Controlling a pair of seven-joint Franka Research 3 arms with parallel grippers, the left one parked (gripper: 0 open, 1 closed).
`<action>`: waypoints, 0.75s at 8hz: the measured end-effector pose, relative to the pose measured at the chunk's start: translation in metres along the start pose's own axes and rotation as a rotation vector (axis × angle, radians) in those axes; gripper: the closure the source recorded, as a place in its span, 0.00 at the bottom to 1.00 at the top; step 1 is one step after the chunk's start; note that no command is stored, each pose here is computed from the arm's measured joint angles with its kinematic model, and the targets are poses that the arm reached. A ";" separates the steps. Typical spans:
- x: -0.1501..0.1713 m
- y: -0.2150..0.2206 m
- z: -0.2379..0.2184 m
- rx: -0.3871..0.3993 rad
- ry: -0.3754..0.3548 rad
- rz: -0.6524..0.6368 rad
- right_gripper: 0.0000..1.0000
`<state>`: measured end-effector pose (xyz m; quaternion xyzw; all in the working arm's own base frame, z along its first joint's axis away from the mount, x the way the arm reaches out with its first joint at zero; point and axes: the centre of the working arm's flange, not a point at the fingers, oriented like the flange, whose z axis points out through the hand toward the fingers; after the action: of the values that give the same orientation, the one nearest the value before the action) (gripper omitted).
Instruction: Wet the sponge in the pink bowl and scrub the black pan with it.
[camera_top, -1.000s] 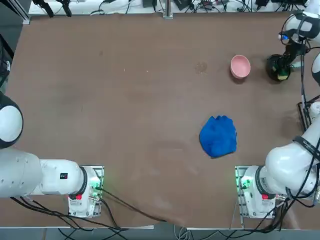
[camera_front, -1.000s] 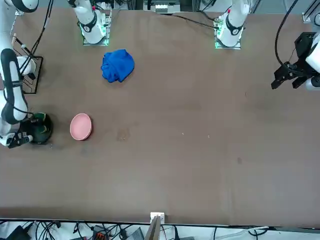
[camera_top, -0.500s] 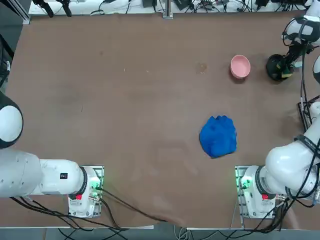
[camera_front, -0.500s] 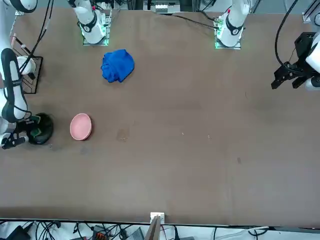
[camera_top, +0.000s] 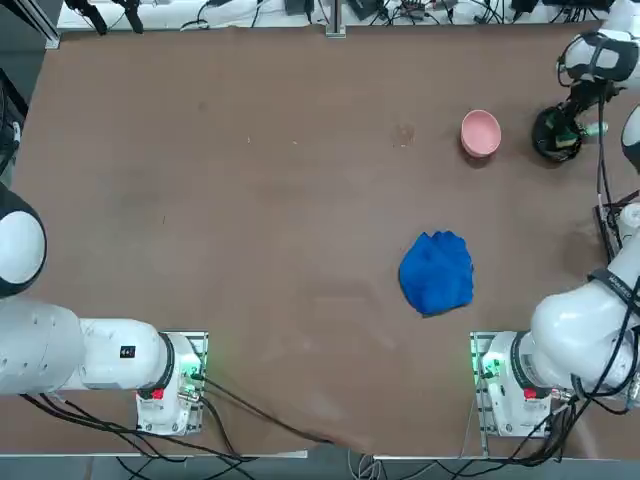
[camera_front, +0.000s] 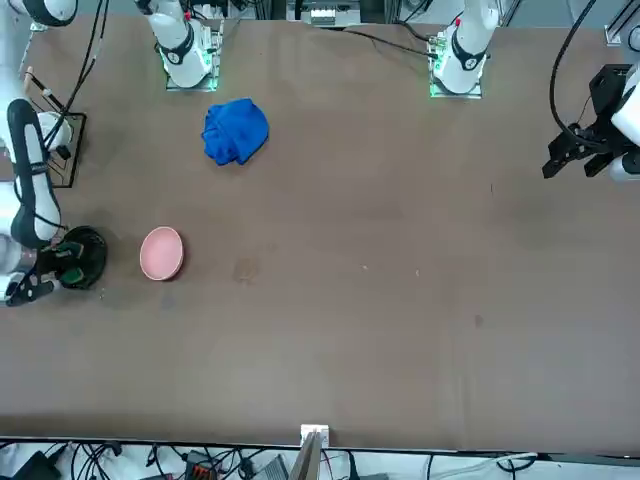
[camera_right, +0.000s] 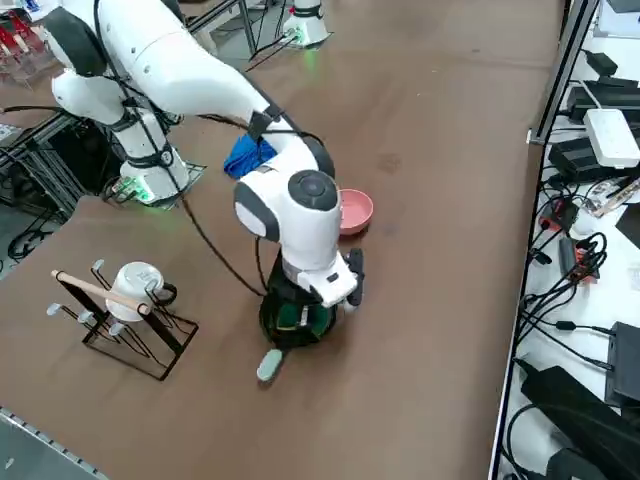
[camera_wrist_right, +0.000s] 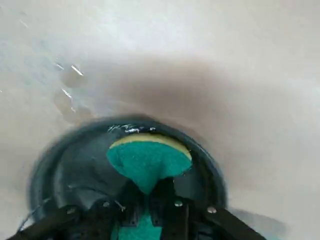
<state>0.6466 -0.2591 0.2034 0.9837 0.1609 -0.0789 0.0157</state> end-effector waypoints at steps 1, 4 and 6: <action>0.010 -0.017 -0.001 0.027 -0.012 -0.006 0.88; 0.008 -0.037 0.000 0.105 -0.098 -0.017 0.88; -0.006 -0.033 0.005 0.149 -0.147 -0.038 0.88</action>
<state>0.6301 -0.2303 0.1995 0.9705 0.1716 -0.1630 -0.0472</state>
